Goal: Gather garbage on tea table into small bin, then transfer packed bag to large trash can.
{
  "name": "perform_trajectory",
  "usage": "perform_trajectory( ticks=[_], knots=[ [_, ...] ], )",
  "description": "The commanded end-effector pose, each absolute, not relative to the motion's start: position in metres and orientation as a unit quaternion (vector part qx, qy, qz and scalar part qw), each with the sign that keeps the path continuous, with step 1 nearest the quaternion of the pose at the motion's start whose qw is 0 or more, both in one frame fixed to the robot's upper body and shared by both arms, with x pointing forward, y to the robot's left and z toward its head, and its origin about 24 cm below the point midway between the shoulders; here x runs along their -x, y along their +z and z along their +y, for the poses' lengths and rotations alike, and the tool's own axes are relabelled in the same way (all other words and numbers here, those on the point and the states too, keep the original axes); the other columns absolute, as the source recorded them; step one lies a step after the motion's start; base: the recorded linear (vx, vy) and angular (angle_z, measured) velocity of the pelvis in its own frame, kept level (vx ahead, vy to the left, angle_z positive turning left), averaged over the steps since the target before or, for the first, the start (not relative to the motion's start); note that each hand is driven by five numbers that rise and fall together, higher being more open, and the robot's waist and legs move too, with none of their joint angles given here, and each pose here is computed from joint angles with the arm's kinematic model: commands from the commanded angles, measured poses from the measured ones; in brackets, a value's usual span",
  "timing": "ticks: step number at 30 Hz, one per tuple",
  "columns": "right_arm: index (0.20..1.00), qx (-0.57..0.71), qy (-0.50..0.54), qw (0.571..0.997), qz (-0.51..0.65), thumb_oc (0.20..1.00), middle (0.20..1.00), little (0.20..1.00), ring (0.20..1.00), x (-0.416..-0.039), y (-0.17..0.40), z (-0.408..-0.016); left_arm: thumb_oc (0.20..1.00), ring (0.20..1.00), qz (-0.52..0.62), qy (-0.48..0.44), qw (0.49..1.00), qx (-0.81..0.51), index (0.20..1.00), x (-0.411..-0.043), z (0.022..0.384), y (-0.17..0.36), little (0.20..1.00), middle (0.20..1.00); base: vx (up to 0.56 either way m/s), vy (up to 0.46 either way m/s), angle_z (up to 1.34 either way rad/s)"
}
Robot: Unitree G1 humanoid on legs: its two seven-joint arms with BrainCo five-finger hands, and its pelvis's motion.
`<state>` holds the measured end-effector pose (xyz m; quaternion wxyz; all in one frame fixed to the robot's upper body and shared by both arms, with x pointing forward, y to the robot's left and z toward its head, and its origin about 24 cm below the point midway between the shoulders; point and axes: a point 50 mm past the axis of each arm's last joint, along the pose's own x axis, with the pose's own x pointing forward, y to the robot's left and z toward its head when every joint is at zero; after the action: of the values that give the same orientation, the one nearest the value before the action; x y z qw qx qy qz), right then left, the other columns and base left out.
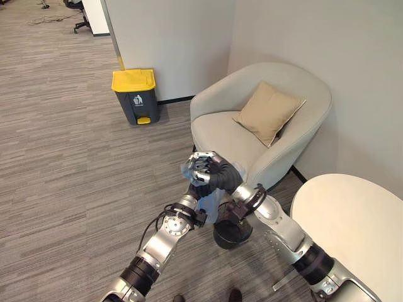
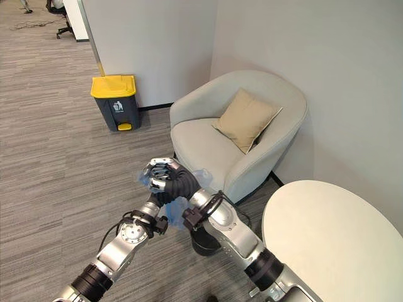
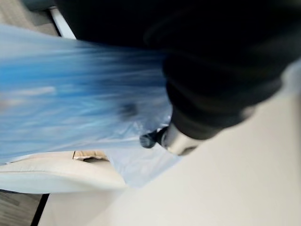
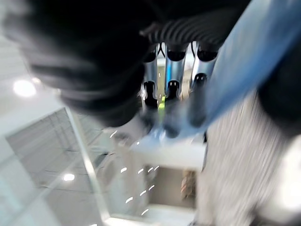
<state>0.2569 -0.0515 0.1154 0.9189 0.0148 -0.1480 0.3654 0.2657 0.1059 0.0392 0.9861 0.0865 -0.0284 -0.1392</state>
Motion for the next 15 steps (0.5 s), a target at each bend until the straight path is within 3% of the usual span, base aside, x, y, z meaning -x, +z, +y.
perform_trajectory(
  ticks=[1,9,15],
  knots=[
    [1.0,0.032,0.322,0.907,-0.27,1.0,1.0,1.0,1.0,-0.253,0.151,-0.054,0.2,0.2,-0.111,-0.131,0.983,-0.061,0.2,-0.278,0.109,0.072,0.2,0.2,0.0,0.0,0.0],
    [1.0,0.187,0.213,0.901,-0.329,1.0,1.0,1.0,1.0,-0.252,0.156,-0.091,0.2,0.2,-0.047,-0.072,0.996,-0.038,0.2,-0.263,0.143,0.043,0.2,0.2,0.0,-0.001,0.0],
    [1.0,0.214,0.152,0.932,-0.25,1.0,1.0,1.0,1.0,-0.252,0.126,-0.13,0.2,0.2,0.018,-0.017,1.0,-0.006,0.2,-0.246,0.174,0.017,0.2,0.2,0.0,0.0,0.0]
  ],
)
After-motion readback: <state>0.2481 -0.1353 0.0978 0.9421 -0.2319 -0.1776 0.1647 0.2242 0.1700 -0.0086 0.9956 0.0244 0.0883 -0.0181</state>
